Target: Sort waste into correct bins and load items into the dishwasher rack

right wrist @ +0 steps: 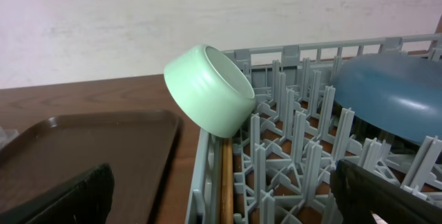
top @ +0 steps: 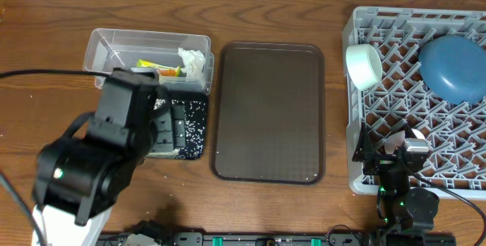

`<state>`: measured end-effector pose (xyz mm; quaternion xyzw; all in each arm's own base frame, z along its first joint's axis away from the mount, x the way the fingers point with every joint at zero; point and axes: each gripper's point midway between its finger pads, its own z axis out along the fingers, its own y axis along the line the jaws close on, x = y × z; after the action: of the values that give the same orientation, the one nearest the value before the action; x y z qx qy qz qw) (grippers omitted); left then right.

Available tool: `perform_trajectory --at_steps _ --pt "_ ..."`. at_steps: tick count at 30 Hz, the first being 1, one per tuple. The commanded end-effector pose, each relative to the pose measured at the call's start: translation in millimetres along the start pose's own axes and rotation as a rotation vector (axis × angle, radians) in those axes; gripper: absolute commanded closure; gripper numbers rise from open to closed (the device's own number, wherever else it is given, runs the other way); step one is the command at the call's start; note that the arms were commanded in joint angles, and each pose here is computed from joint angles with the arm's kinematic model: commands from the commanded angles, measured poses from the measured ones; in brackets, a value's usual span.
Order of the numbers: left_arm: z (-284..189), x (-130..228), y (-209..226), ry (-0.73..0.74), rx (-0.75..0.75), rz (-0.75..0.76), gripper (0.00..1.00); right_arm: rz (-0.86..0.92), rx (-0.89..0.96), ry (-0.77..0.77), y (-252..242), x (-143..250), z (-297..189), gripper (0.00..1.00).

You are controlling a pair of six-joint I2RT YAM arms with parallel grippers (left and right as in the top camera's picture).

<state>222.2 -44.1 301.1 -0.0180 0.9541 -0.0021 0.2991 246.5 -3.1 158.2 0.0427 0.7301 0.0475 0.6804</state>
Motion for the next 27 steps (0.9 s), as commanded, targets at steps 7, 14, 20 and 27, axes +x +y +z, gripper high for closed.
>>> perform_trajectory --at_steps 7,14,20,27 --pt "-9 -1 12 -0.09 -0.033 0.006 0.1 0.008 0.005 0.001 -1 1 0 0.01" --pt "2 -21 25 -0.425 -0.008 -0.06 0.1 0.008 0.005 0.001 -1 1 0 0.01" --pt "19 -12 41 -0.678 0.0 -0.149 0.1 0.008 0.005 0.001 -1 1 0 0.01" --pt "52 18 54 -0.826 -0.007 -0.203 0.1 0.008 0.005 0.001 -1 1 0 0.01"
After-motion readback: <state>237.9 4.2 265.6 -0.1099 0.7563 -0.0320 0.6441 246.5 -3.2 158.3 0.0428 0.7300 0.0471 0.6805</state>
